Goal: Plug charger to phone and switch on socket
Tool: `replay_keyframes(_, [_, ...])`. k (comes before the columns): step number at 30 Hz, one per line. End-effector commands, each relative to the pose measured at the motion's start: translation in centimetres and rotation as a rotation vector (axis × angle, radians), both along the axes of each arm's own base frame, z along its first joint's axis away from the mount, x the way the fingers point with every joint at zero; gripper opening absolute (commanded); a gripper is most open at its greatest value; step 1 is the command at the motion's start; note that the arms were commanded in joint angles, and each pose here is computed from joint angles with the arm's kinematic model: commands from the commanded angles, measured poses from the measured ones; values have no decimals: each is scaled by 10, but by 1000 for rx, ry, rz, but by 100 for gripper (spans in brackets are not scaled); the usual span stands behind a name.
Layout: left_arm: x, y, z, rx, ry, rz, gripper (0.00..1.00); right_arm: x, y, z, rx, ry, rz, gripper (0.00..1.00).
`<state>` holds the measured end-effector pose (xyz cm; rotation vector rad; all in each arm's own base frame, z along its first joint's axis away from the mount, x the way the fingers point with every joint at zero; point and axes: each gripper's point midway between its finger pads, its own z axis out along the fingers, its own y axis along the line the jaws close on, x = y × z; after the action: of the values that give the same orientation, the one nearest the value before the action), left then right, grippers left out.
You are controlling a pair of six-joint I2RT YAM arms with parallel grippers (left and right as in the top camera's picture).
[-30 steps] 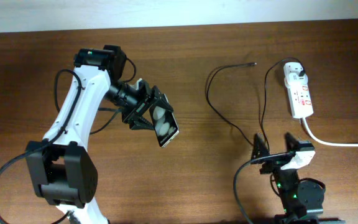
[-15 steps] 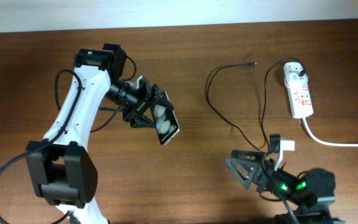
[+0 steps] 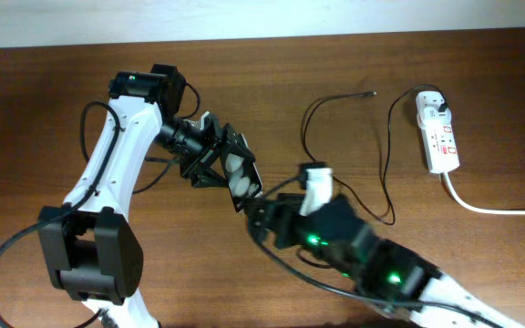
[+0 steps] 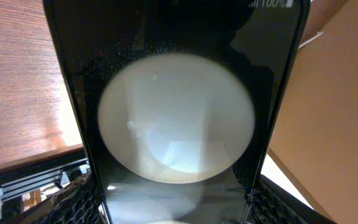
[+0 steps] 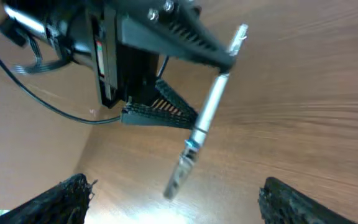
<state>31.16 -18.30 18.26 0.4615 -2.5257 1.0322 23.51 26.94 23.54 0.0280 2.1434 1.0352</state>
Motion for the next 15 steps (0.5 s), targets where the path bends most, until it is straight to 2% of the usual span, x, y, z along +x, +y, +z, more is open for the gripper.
replay_keyframes(1, [-1, -4, 7, -40, -12, -6, 65, 25, 30, -22, 47, 42, -68, 82])
replay_keyframes(4, [-1, -4, 7, -40, -12, -6, 66, 39, 47, -26, 86, 12, -70, 67])
replay_keyframes(7, [-1, -4, 7, -38, -9, -7, 66, 47, 43, -29, 74, -2, -115, 47])
replay_keyframes(10, [-1, -3, 6, -32, -10, -8, 66, 47, 44, -27, 79, -6, -115, 30])
replay_keyframes(12, [-1, -3, 6, -32, -10, -8, 67, 43, 48, -27, 87, 4, -83, 15])
replay_keyframes(13, [-1, -3, 6, -32, -10, -8, 67, 42, 48, -28, 86, 7, -79, 13])
replay_keyframes(14, [-2, -3, 6, -32, -5, -9, 72, 41, 47, -27, 84, 9, -79, 8])
replay_keyframes(15, [-6, -2, 7, -37, -12, -30, 82, 41, 46, -25, 85, 8, -80, 5])
